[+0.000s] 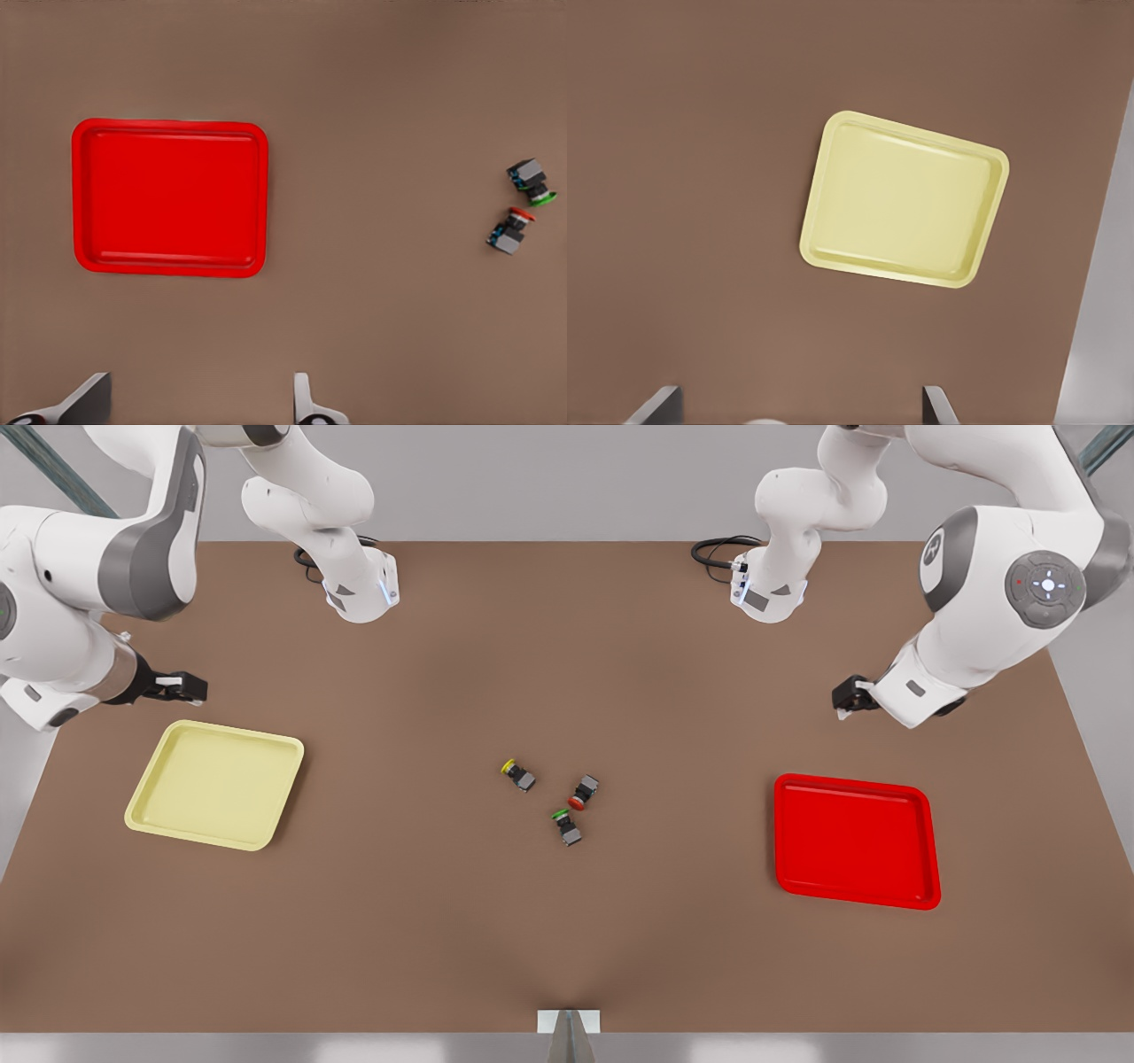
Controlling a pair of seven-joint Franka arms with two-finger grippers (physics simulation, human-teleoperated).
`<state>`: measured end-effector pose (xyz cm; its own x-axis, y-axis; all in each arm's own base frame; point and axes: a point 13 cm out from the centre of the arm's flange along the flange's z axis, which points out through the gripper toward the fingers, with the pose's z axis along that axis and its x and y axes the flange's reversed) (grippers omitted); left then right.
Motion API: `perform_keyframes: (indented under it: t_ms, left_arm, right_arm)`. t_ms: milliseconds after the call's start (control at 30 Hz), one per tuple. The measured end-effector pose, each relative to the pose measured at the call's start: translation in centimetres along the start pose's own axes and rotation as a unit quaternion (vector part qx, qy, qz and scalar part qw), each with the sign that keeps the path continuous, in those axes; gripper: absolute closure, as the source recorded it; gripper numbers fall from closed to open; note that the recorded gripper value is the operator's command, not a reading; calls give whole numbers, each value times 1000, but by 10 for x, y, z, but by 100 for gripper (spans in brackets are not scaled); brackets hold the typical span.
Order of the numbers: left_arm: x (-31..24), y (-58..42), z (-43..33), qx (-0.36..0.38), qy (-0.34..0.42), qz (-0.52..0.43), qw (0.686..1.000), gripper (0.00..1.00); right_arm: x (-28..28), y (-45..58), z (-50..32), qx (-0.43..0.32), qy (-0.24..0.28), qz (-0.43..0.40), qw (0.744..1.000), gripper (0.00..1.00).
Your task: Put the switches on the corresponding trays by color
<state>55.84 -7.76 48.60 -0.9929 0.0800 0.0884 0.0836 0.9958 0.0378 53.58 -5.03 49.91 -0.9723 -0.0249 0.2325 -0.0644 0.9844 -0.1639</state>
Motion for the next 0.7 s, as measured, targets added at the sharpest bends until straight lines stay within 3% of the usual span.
perform_keyframes:
  t_ms: [200, 333, 433, 700]
  left_arm:
    - [-20, 7, 33, -5, 16, -25, 1000, 0]
    - [-5, -230, 134, -35, 60, 157, 985, 0]
    - [-4, -339, 210, -32, 45, 224, 973, 0]
    - [-44, -398, 314, -7, -7, 226, 974, 0]
  right_arm:
    - [0, 0, 0, 2, 1, -15, 1000, 0]
    - [-2, 3, 7, 2, 8, -26, 1000, 0]
    - [-6, 10, 12, 4, 13, -38, 999, 0]
    - [-12, 21, 19, 8, 21, -56, 998, 0]
